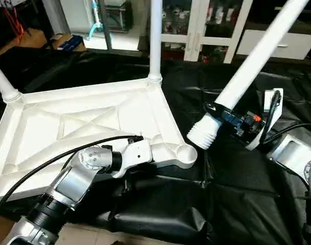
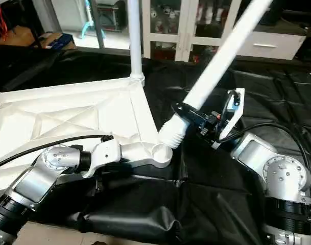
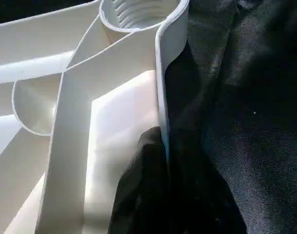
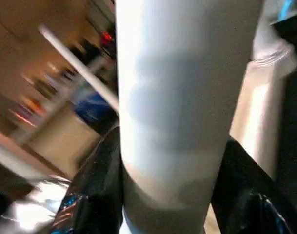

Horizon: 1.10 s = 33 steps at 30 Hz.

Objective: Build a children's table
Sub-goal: Insert table leg to table base

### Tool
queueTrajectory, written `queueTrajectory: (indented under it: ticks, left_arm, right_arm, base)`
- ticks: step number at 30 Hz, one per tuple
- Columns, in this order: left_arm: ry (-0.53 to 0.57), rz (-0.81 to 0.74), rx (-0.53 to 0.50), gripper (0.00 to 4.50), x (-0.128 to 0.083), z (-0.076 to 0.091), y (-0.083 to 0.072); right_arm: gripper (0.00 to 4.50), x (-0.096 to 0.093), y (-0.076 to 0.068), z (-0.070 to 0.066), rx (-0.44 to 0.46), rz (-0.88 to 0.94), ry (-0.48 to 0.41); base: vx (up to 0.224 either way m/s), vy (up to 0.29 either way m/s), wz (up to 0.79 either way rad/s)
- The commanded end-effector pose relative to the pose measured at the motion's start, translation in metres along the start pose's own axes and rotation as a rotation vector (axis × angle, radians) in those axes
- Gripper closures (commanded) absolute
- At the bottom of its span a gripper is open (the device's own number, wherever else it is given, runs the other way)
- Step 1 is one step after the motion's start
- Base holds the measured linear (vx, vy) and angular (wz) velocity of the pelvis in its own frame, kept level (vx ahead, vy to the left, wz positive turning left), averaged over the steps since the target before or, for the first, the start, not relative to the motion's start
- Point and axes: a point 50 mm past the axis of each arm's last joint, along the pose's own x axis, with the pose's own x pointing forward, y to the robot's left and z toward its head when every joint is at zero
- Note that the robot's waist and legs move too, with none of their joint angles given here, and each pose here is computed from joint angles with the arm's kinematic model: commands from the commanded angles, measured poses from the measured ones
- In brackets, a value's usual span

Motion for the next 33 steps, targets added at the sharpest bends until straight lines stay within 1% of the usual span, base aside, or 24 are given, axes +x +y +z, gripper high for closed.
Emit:
queueTrajectory:
  ticks: [1,2,3,4,6,11,14,18,19,20,21,22,23,26,27,28,29,31,32,33]
  left_arm:
    - [0.048,-0.030,-0.022,4.50,0.005,-0.011,-0.009]
    - [0.046,-0.032,-0.022,4.50,0.004,-0.011,-0.009]
    - [0.046,-0.032,-0.022,4.50,0.004,-0.011,-0.010]
    - [0.045,-0.032,-0.022,4.50,0.004,-0.011,-0.010]
    - [0.046,-0.038,-0.022,4.50,0.003,-0.011,-0.011]
    - [0.053,-0.049,-0.022,4.50,0.002,-0.012,-0.013]
    - [0.054,-0.051,-0.024,4.50,0.001,-0.012,-0.014]
    - [0.057,-0.053,-0.027,4.50,0.000,-0.012,-0.014]
    - [0.060,-0.053,-0.027,4.50,0.000,-0.013,-0.015]
    - [0.060,-0.054,-0.027,4.50,0.000,-0.013,-0.015]
    - [0.062,-0.056,-0.027,4.50,0.000,-0.013,-0.016]
    - [0.062,-0.057,-0.026,4.50,-0.001,-0.013,-0.016]
    - [0.062,-0.057,-0.026,4.50,-0.001,-0.013,-0.016]
    - [0.062,-0.059,-0.027,4.50,-0.001,-0.012,-0.017]
    - [0.062,-0.059,-0.027,4.50,-0.001,-0.012,-0.017]
    - [0.064,-0.064,-0.027,4.50,-0.001,-0.013,-0.018]
    - [0.065,-0.067,-0.027,4.50,-0.001,-0.013,-0.019]
    - [0.067,-0.070,-0.027,4.50,-0.001,-0.014,-0.020]
    - [0.072,-0.074,-0.026,4.50,-0.001,-0.014,-0.020]
    - [0.072,-0.074,-0.025,4.50,-0.001,-0.014,-0.020]
  right_arm:
    - [2.65,0.007,0.010,0.000,-0.141,0.039,0.025]
    - [2.65,0.015,0.017,-0.005,-0.215,0.089,0.047]
    - [2.65,0.016,0.018,-0.007,-0.231,0.101,0.052]
    - [2.65,0.017,0.019,-0.007,-0.228,0.104,0.050]
    - [2.65,0.024,0.020,-0.009,-0.169,0.136,0.018]
    - [2.65,0.024,0.009,-0.017,-0.143,0.114,0.080]
    - [2.65,0.024,0.007,-0.018,-0.126,0.123,0.084]
    - [2.65,0.022,0.009,-0.013,-0.071,0.167,0.060]
    - [2.65,0.021,0.010,-0.012,-0.041,0.193,0.055]
    - [2.65,0.021,0.010,-0.012,-0.037,0.196,0.055]
    - [2.65,0.016,0.016,-0.012,0.047,0.284,0.074]
    - [2.65,0.012,0.019,-0.012,0.087,0.332,0.081]
    - [2.65,0.012,0.019,-0.012,0.087,0.332,0.081]
    - [2.65,0.001,0.027,-0.010,0.161,0.446,0.090]
    - [2.65,0.001,0.027,-0.010,0.161,0.446,0.090]
    - [2.65,-0.008,0.037,-0.006,0.215,0.562,0.072]
    - [2.65,-0.012,0.040,-0.003,0.233,0.606,0.057]
    - [2.65,-0.015,0.044,0.000,0.256,0.653,0.033]
    - [2.65,-0.019,0.047,0.004,0.288,0.700,0.008]
    - [2.65,-0.019,0.047,0.004,0.290,0.703,0.007]
  base:
    - [0.000,0.000,0.00]
    - [0.000,0.000,0.00]
    - [0.000,0.000,0.00]
    - [0.000,0.000,0.00]
    - [0.000,0.000,0.00]
    - [0.000,0.000,0.00]
    - [0.000,0.000,0.00]
    - [0.000,0.000,0.00]
    - [0.000,0.000,0.00]
    - [0.000,0.000,0.00]
    - [0.000,0.000,0.00]
    - [0.000,0.000,0.00]
    - [0.000,0.000,0.00]
    - [0.000,0.000,0.00]
    - [0.000,0.000,0.00]
    - [0.000,0.000,0.00]
    - [0.000,0.000,0.00]
    - [0.000,0.000,0.00]
    - [0.000,0.000,0.00]
    - [0.000,0.000,0.00]
